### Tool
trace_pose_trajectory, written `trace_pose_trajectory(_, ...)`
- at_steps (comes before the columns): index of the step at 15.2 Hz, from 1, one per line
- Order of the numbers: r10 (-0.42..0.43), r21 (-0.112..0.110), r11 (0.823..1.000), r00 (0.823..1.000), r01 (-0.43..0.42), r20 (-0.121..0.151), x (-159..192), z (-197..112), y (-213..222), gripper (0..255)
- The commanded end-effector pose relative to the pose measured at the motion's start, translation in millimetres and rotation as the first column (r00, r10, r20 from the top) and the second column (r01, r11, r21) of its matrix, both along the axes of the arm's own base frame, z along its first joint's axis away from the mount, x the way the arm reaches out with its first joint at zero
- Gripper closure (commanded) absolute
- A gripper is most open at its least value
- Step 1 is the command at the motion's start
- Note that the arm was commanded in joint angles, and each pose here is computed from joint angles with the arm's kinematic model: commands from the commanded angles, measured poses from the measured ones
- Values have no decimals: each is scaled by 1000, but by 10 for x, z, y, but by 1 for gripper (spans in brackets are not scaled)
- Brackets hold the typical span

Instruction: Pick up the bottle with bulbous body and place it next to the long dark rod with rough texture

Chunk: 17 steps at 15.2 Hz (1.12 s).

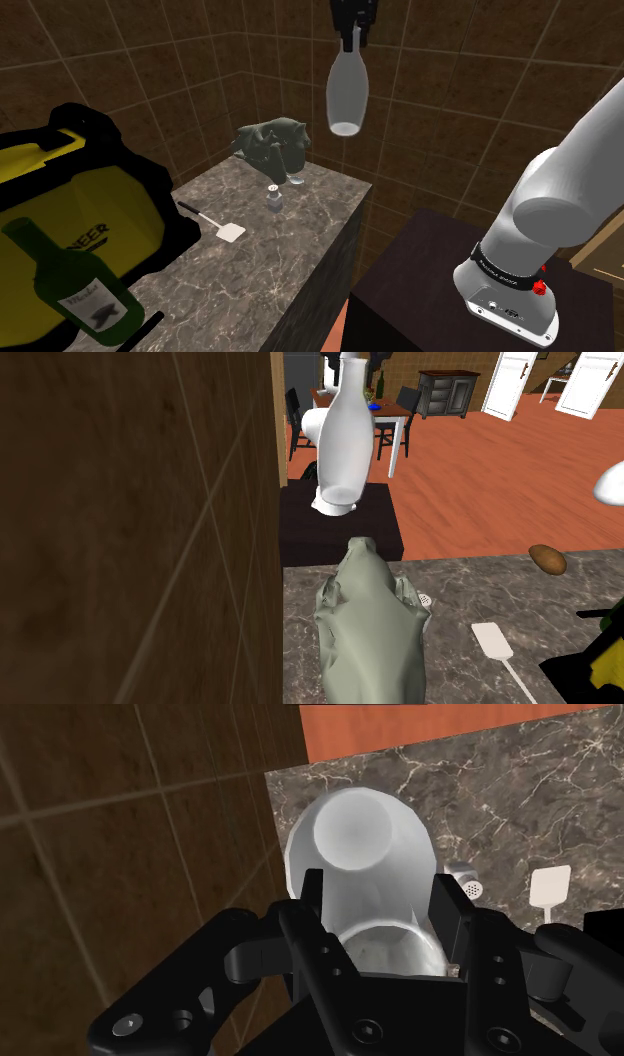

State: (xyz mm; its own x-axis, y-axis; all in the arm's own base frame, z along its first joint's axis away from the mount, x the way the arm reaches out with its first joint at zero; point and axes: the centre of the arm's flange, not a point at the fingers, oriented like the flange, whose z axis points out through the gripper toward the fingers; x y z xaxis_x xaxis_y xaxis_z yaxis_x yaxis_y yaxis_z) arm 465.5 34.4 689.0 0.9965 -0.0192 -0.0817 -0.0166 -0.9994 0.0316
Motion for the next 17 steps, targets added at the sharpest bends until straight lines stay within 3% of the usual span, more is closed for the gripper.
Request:
trace_pose_trajectory(1, 0, 0, 1000, 1000, 0, 0, -4, 105, 8, 255)
trace_pose_trajectory(11, 0, 0, 1000, 1000, 0, 0, -4, 602, 8, 255)
trace_pose_trajectory(17, 0, 0, 1000, 1000, 0, 0, -162, 271, 710, 255)
